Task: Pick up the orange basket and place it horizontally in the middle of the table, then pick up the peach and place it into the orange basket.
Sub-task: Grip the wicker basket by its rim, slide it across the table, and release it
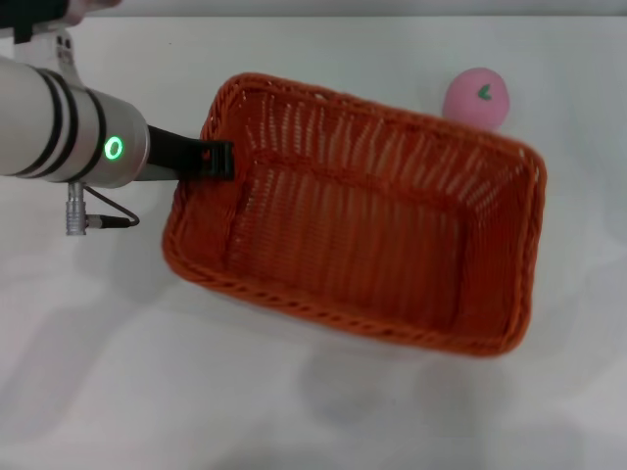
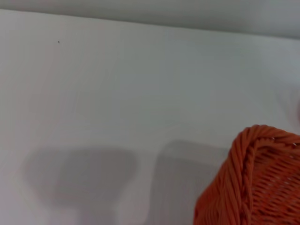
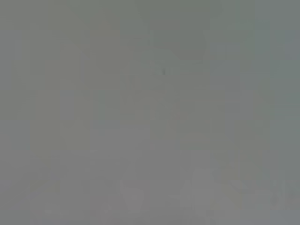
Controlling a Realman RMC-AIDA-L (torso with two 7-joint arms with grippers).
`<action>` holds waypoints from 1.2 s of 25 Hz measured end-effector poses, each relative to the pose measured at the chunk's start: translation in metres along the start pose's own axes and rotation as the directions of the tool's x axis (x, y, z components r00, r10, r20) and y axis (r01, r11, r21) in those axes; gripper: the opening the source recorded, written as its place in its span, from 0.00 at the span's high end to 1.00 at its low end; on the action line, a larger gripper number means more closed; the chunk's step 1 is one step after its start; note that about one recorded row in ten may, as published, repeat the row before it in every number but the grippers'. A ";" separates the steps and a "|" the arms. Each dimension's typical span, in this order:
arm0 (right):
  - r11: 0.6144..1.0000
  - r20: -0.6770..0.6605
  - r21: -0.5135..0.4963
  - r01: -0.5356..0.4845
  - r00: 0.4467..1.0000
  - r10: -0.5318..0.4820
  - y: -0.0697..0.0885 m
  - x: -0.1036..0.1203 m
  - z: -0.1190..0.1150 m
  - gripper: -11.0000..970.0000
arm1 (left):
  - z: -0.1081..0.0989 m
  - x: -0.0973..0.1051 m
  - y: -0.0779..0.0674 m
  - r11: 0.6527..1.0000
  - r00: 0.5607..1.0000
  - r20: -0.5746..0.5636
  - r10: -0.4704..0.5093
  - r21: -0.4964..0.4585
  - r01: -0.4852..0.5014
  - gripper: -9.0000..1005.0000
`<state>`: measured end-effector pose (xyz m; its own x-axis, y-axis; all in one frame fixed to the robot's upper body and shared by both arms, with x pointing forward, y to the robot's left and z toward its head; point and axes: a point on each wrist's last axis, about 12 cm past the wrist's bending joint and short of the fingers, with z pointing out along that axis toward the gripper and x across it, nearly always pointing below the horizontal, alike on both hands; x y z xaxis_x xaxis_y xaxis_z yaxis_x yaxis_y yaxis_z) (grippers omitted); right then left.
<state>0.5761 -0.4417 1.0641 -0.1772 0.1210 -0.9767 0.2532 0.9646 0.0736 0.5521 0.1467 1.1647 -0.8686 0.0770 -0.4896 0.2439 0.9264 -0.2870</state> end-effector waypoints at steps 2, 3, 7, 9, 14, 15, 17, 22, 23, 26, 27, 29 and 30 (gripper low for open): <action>1.000 0.001 -0.005 0.002 1.000 -0.002 0.001 -0.001 0.001 0.11 | -0.002 0.001 0.001 1.000 1.000 0.010 -0.020 0.022 0.019 0.82; 1.000 0.001 -0.008 0.005 1.000 -0.005 0.001 -0.001 0.001 0.11 | -0.002 0.001 0.001 0.999 1.000 0.010 -0.024 0.027 0.024 0.82; 1.000 0.001 -0.019 0.011 1.000 -0.011 0.003 -0.003 0.002 0.11 | 0.000 0.003 0.003 0.999 0.999 0.004 -0.035 0.026 0.035 0.83; 1.000 0.002 -0.023 0.009 1.000 -0.009 0.004 -0.004 0.003 0.11 | 0.002 0.004 0.005 0.999 0.999 -0.005 -0.040 0.021 0.040 0.84; 1.000 0.000 -0.023 0.006 1.000 -0.006 0.003 -0.004 0.002 0.11 | 0.009 0.006 0.011 0.998 0.998 -0.026 -0.058 0.008 0.058 0.84; 1.000 -0.004 -0.022 0.008 1.000 -0.008 0.003 -0.003 0.003 0.11 | 0.011 0.006 0.012 0.998 0.998 -0.031 -0.062 0.004 0.062 0.85; 1.000 -0.010 -0.019 0.009 1.000 -0.010 0.003 -0.003 0.003 0.11 | 0.013 0.006 0.014 0.998 0.997 -0.041 -0.069 0.002 0.070 0.85; 1.000 -0.013 -0.019 0.010 1.000 -0.011 0.004 -0.003 0.004 0.11 | 0.018 0.005 0.009 0.997 0.995 -0.066 -0.069 0.022 0.071 0.85; 1.000 -0.013 -0.019 0.010 1.000 -0.011 0.004 -0.003 0.004 0.11 | 0.018 0.005 0.009 0.997 0.995 -0.068 -0.068 0.022 0.070 0.85; 1.000 -0.014 -0.018 0.011 1.000 -0.011 0.004 -0.003 0.004 0.11 | 0.020 0.006 0.010 0.997 0.995 -0.076 -0.070 0.019 0.072 0.86; 1.000 -0.014 -0.018 0.011 1.000 -0.011 0.004 -0.003 0.004 0.11 | 0.020 0.005 0.010 0.997 0.994 -0.079 -0.073 0.021 0.075 0.86; 1.000 -0.014 -0.017 0.011 1.000 -0.011 0.003 -0.003 0.004 0.11 | 0.021 0.005 0.009 0.997 0.994 -0.084 -0.076 0.025 0.078 0.86; 1.000 -0.015 -0.017 0.011 1.000 -0.011 0.003 -0.003 0.004 0.11 | 0.021 0.005 0.008 0.997 0.993 -0.087 -0.075 0.027 0.077 0.86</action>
<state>0.5811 -0.4398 1.0668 -0.1940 0.1136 -0.9744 0.2354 0.9696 0.0662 0.5590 0.1470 1.1421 -0.9184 0.0392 -0.3936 0.1876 0.9193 -0.3461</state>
